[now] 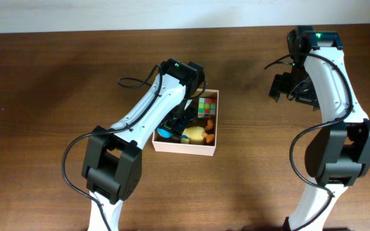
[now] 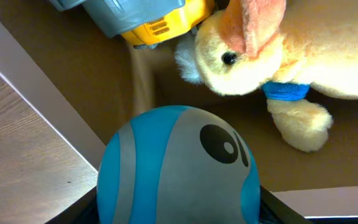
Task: Pack container
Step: 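Lower the ball into the box's front-left corner and release it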
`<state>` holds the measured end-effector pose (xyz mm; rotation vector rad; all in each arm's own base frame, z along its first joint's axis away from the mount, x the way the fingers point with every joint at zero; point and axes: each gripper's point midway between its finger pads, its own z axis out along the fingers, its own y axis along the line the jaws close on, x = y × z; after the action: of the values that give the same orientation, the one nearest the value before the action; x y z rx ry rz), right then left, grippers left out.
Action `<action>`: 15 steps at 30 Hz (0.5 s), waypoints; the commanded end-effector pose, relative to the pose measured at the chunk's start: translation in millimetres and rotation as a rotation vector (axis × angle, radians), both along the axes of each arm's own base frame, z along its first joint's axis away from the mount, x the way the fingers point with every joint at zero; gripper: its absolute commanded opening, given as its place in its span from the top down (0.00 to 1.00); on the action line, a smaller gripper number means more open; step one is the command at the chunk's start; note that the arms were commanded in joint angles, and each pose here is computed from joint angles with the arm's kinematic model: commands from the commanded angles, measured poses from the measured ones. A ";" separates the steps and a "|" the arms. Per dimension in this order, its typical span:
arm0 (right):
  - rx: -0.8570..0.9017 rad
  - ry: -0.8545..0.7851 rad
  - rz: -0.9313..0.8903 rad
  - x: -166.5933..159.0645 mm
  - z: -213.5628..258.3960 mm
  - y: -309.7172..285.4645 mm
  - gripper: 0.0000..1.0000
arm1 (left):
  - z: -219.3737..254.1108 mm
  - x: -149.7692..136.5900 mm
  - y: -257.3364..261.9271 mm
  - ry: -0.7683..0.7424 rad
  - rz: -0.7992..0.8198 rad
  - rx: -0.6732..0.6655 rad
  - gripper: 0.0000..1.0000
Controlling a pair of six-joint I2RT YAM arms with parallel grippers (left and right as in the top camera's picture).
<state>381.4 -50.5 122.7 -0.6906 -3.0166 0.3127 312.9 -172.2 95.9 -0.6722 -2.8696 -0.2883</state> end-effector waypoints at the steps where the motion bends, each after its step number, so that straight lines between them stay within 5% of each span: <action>1: 0.001 -0.002 0.002 -0.4 0.8 0.1 0.01 | 3.3 2.0 2.8 -0.018 0.003 0.002 0.43; 15: 0.001 -0.002 0.002 -0.4 0.8 0.1 0.01 | 1.9 8.3 -0.8 -0.045 0.004 -0.013 0.41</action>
<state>381.4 -50.5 122.7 -0.6906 -3.0166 0.3127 320.0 -176.6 94.1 -0.6775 -2.9039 -0.2745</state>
